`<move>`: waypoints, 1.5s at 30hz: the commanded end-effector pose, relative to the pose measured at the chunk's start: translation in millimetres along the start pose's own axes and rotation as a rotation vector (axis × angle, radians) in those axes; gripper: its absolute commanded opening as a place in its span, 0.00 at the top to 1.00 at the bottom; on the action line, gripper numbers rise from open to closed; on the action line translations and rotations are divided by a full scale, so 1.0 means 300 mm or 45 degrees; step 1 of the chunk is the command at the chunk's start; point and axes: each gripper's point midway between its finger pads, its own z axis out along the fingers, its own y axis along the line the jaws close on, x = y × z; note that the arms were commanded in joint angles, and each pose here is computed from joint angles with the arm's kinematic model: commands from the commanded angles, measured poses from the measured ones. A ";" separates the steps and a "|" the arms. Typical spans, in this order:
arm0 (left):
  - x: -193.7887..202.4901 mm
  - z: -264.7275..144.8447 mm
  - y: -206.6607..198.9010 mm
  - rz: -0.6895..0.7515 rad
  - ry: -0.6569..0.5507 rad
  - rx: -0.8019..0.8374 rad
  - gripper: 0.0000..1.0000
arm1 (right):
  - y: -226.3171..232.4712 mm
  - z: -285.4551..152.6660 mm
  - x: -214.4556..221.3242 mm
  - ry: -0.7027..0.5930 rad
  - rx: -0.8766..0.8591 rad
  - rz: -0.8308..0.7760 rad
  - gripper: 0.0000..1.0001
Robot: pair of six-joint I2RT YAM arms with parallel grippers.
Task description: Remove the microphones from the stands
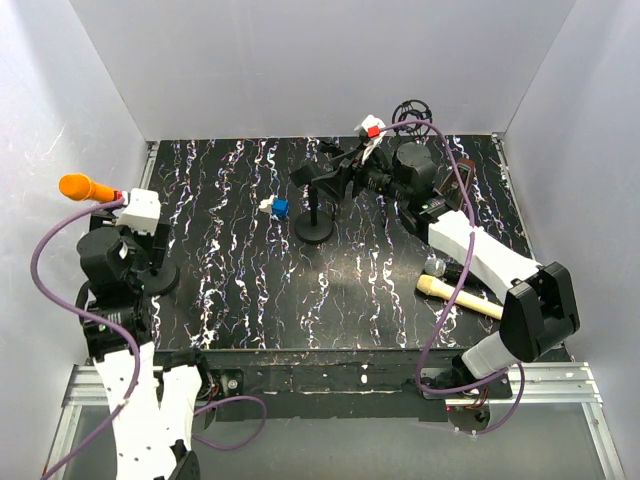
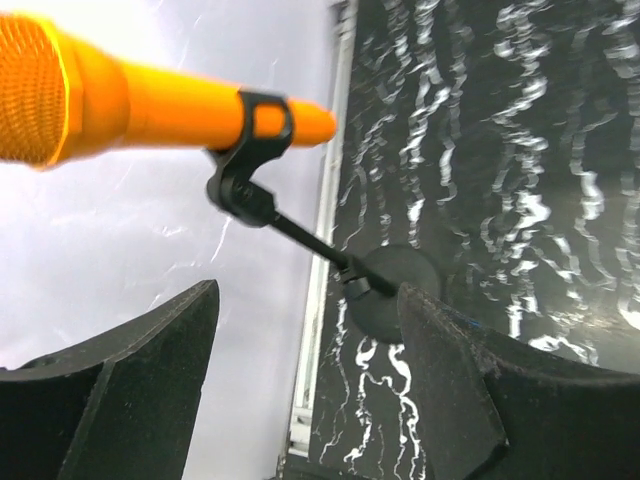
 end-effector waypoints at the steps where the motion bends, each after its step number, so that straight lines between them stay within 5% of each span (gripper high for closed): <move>1: 0.041 0.054 0.172 -0.116 0.034 -0.415 0.28 | 0.030 -0.033 -0.047 -0.017 -0.021 0.014 0.21; 7: 0.163 0.127 0.191 -0.236 0.058 -0.612 0.26 | 0.053 -0.048 -0.060 0.017 -0.052 0.000 0.21; 18: 0.240 0.368 0.037 -0.402 -0.168 -0.475 0.37 | 0.034 -0.061 -0.059 0.122 0.006 -0.031 0.21; 28: 0.260 0.392 0.082 -0.472 -0.202 -0.581 0.67 | 0.031 -0.099 -0.007 0.209 0.044 -0.066 0.21; 32: 0.229 0.383 0.088 -0.464 -0.234 -0.561 0.88 | 0.033 -0.101 -0.002 0.218 0.027 -0.100 0.21; 34: 0.202 0.377 0.081 -0.463 -0.250 -0.518 1.00 | 0.038 -0.100 -0.009 0.213 0.012 -0.120 0.21; 40: 0.081 0.367 -0.002 -0.495 -0.329 -0.243 1.00 | 0.090 -0.116 -0.030 0.220 -0.096 -0.170 0.20; 45: -0.067 0.322 -0.181 -0.547 -0.448 0.237 1.00 | 0.174 -0.155 -0.067 0.210 -0.262 -0.270 0.19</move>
